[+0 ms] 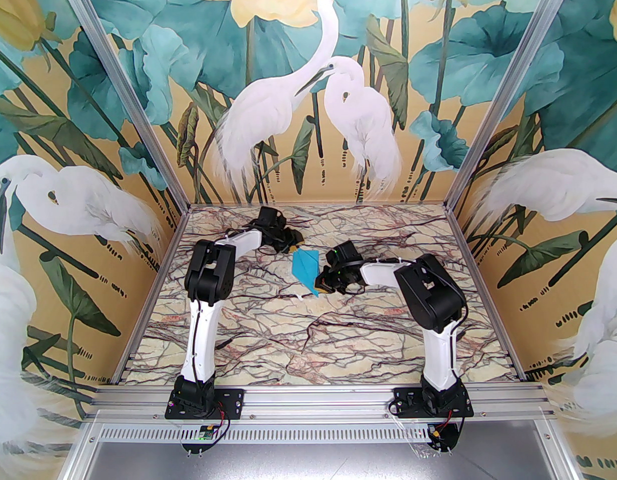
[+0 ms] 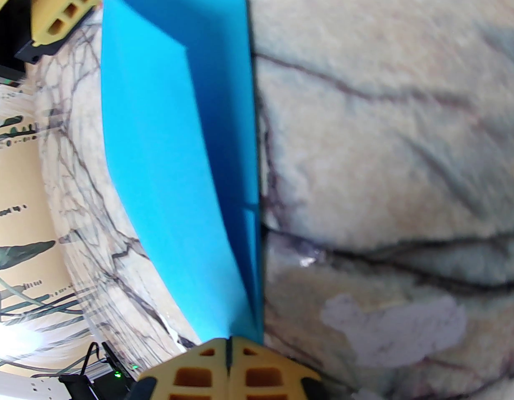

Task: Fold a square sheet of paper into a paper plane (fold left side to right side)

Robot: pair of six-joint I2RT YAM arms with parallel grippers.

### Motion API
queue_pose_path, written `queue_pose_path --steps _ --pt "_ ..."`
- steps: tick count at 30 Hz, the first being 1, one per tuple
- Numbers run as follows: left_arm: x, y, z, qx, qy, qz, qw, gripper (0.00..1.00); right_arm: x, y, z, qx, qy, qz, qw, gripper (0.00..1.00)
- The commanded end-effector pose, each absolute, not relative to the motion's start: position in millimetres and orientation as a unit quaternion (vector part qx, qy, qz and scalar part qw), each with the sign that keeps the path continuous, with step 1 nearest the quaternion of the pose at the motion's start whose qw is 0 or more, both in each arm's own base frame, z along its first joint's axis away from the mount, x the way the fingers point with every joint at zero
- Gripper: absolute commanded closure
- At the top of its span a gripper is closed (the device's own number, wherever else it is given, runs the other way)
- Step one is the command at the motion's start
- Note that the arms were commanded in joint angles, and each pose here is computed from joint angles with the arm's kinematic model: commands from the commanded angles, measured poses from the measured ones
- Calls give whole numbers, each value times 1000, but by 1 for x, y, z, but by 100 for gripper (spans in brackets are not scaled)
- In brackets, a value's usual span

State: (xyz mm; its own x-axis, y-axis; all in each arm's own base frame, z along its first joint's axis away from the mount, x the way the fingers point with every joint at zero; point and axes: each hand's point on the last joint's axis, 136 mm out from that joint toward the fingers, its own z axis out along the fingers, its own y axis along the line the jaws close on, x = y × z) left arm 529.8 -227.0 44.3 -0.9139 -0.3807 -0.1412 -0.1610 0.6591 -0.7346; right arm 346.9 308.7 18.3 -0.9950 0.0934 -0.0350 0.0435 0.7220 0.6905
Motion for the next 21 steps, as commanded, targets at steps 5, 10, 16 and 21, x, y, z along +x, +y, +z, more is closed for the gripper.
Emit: queue_pose_path --steps 5,10,16,21 --pt "489 -217 92 -181 883 -401 162 54 376 310 47 -8 939 335 75 92" --pt "444 -216 73 -208 888 -387 134 48 391 315 34 -24 945 319 72 92" --pt "414 -217 56 -224 895 -366 122 42 407 309 17 -31 957 280 76 93" --pt "407 -230 43 -220 902 -356 111 41 407 302 10 -29 961 265 76 93"
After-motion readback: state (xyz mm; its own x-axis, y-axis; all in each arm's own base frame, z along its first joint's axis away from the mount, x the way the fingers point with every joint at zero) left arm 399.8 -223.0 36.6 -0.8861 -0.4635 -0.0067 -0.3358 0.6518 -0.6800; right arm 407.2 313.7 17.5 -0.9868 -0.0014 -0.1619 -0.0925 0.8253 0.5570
